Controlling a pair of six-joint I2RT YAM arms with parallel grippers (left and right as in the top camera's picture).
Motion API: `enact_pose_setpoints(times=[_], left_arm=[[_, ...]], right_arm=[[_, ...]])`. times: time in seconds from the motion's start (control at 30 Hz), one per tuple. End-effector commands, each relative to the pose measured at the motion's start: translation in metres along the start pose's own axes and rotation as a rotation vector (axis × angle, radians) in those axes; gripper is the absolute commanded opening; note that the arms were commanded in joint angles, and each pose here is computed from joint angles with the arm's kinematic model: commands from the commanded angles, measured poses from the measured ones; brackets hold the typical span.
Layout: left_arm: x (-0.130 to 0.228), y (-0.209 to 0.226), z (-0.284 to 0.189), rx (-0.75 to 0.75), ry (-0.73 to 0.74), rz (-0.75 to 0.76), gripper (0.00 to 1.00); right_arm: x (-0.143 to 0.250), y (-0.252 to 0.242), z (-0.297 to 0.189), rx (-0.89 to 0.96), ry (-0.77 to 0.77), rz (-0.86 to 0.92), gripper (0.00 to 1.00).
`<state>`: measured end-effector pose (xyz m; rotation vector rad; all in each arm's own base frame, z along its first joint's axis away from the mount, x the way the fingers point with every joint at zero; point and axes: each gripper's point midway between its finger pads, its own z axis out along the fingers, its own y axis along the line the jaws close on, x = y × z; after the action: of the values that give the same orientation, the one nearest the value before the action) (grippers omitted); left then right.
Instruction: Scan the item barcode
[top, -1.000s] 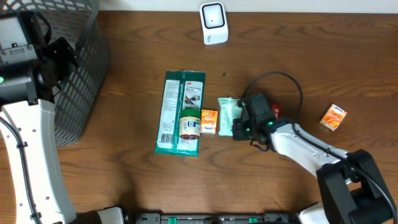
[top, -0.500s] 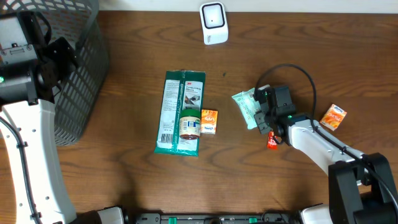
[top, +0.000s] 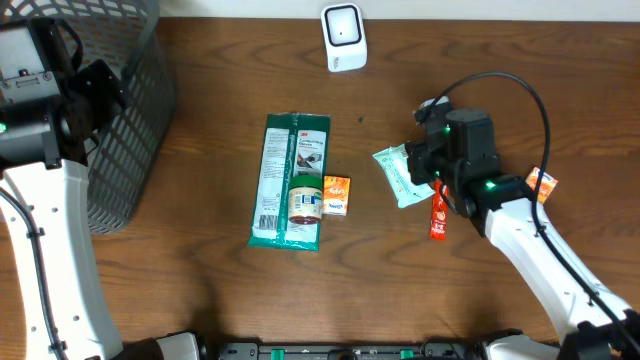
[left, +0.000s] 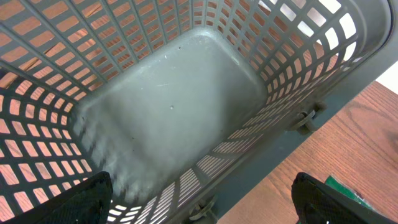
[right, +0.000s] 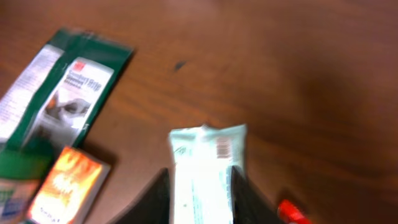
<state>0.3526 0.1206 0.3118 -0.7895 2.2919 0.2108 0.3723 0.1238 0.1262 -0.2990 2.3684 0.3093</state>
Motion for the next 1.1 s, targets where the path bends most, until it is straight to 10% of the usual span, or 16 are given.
enact_pose_setpoints(times=[0.0, 0.77, 1.07], left_arm=[[-0.003, 0.004, -0.002, -0.013, -0.011, 0.004, 0.92], [-0.003, 0.004, -0.002, -0.013, -0.011, 0.004, 0.92], [-0.003, 0.004, -0.002, -0.013, -0.011, 0.004, 0.92]], right_arm=[[0.025, 0.001, 0.018, -0.022, 0.084, 0.114, 0.12], [0.142, -0.009, 0.036, 0.039, 0.547, 0.06, 0.22], [0.094, 0.001, 0.021, -0.014, 0.485, 0.049, 0.24]])
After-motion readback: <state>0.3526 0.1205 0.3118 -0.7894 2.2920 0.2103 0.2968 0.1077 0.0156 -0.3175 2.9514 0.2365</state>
